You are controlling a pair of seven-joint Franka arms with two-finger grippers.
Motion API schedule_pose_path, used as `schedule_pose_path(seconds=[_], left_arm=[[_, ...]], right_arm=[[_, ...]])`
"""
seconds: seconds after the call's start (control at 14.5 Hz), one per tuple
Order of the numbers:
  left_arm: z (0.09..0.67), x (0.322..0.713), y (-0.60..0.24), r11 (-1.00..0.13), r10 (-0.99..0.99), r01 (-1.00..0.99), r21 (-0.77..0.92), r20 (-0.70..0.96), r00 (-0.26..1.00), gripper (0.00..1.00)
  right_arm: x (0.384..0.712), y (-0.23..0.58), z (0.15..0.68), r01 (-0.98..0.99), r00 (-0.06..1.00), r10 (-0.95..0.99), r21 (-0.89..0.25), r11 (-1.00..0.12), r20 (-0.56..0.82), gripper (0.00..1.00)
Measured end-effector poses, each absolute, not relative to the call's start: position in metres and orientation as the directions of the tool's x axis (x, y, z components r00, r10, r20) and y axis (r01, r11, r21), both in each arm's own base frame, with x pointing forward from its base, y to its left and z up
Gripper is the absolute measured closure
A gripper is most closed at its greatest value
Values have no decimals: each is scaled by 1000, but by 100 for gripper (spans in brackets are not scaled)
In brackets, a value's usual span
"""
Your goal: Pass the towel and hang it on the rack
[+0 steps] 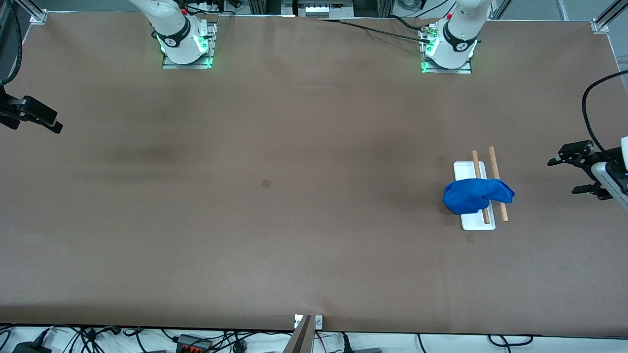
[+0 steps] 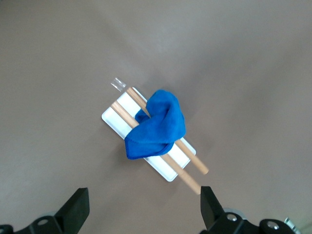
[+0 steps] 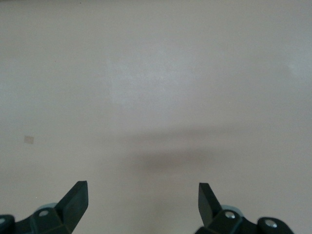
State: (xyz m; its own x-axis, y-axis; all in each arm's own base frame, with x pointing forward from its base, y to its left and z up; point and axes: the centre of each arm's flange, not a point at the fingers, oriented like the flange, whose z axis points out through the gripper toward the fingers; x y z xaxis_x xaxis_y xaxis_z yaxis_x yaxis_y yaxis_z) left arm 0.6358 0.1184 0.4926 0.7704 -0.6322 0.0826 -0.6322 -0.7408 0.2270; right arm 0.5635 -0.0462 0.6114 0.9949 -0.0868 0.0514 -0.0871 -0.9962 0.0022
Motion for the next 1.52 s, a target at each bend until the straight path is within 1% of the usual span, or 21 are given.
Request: schedule_pose_path(seconds=[0.21, 0.35, 0.48, 0.76, 0.97, 1.52], left_arm=[[549, 621, 75, -873, -463, -462, 156, 28, 886, 0], [580, 603, 35, -927, -365, -362, 101, -7, 931, 0], [597, 584, 7, -968, -248, -245, 59, -45, 968, 0], [597, 577, 10, -996, -62, -58, 72, -60, 996, 0], [595, 577, 13, -996, 11, 16, 88, -56, 998, 0], [606, 565, 10, -996, 46, 48, 81, -22, 999, 0]], right_arm=[[564, -45, 611, -85, 995, -85, 2, -996, 52, 0], [564, -44, 611, -84, 995, -84, 2, -996, 52, 0], [564, -44, 611, -84, 995, -83, 2, -997, 51, 0], [563, -44, 611, -83, 995, -83, 2, -997, 48, 0], [562, -44, 610, -83, 996, -83, 2, -997, 37, 0], [562, -38, 604, -73, 997, -73, 2, -997, 21, 0]])
